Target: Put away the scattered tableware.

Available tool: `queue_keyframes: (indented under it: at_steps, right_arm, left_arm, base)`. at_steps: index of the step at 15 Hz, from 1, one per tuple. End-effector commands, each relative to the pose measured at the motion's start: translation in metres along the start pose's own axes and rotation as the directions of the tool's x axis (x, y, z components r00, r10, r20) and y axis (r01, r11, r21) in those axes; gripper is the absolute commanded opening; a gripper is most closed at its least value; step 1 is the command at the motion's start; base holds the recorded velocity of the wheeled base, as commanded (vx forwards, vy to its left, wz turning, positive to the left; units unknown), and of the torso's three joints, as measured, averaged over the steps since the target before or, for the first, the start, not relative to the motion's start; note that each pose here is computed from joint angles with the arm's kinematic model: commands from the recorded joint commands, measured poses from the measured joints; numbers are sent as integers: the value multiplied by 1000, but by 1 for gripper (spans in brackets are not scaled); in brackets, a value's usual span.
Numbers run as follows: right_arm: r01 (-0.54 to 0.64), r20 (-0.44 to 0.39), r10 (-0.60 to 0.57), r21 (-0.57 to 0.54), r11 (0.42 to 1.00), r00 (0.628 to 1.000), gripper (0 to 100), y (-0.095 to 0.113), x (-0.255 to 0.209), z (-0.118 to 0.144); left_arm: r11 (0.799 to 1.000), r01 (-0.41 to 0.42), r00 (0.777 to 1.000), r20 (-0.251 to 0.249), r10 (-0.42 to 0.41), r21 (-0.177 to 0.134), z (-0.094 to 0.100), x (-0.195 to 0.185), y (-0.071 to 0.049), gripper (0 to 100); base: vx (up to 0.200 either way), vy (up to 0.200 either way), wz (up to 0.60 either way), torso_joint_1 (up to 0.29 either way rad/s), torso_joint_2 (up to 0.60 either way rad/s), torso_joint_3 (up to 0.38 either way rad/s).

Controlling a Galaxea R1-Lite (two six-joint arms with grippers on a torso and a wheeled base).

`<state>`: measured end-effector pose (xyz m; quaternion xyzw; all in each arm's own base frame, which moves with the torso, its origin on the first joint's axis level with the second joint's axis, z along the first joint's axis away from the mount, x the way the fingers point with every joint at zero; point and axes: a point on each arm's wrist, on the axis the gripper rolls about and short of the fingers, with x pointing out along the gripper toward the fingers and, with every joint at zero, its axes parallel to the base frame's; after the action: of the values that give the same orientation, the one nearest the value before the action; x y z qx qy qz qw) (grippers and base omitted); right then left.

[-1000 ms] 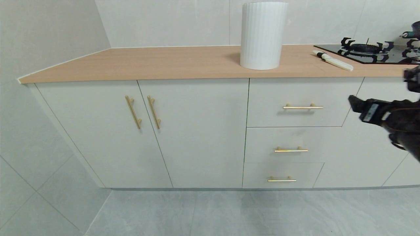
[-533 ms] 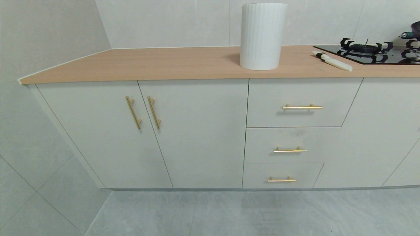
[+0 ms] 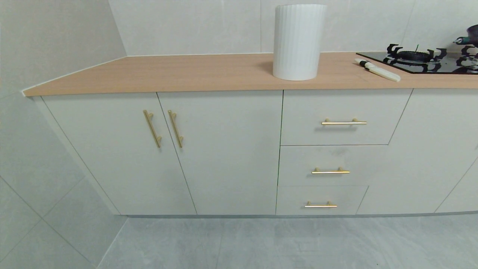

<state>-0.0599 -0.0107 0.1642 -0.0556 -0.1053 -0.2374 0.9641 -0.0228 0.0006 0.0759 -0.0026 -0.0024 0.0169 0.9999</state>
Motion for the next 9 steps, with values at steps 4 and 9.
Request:
queue_keyframes:
  at_steps: [4,9]
  right_arm:
    - [-228,-93,239,111,967,967,100,26,11,-80]
    - [-404,-187,429,158,901,884,100,31,7,-91]
  left_arm:
    - [1000,-1,1000,0,1,1,0,0,0,100]
    - [1000,-1,1000,0,1,1,0,0,0,100]
  base:
    - [0,0,0,0,0,0]
    - [0,0,0,0,0,0]
